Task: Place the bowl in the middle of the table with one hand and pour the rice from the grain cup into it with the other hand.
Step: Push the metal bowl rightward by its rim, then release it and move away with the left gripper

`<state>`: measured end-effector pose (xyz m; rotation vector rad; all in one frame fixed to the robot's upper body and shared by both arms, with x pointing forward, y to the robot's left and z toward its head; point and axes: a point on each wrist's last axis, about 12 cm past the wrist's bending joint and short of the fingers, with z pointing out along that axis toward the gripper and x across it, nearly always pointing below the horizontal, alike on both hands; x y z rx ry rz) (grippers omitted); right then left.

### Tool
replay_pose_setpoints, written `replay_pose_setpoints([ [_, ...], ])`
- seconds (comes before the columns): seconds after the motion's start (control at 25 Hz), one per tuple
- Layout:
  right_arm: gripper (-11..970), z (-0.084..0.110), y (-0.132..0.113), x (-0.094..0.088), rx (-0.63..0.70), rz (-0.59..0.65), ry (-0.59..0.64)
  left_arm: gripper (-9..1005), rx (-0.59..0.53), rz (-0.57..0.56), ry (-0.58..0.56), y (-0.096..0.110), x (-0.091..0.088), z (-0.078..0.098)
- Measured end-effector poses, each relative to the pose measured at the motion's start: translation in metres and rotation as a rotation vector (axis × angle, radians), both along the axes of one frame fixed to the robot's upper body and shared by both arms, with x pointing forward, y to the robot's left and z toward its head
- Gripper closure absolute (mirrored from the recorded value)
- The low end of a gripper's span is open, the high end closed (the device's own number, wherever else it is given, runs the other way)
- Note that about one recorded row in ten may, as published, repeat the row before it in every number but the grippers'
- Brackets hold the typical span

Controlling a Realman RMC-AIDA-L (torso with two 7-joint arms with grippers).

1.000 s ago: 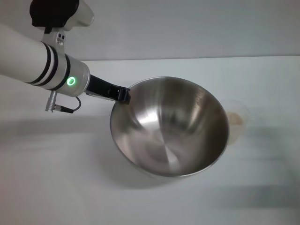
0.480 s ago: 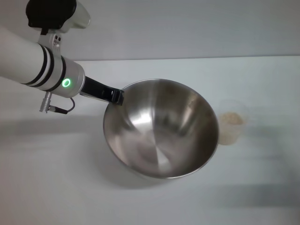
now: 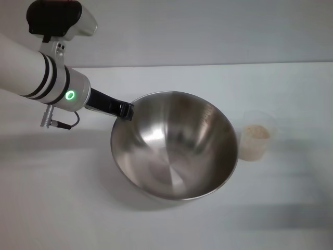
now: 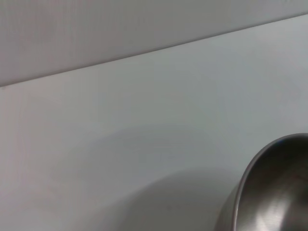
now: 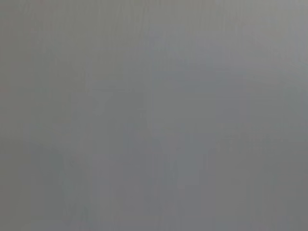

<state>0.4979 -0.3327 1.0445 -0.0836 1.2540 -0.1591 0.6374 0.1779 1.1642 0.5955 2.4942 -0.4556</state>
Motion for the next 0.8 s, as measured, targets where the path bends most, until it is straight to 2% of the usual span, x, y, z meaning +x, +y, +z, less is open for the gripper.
replay_pose_setpoints([
  [0.8, 384, -0.0001, 0.0003, -0.0001, -0.001, 0.002, 0.001, 868, -0.008, 0.023, 0.016, 0.0029, 0.0054, -0.0065],
])
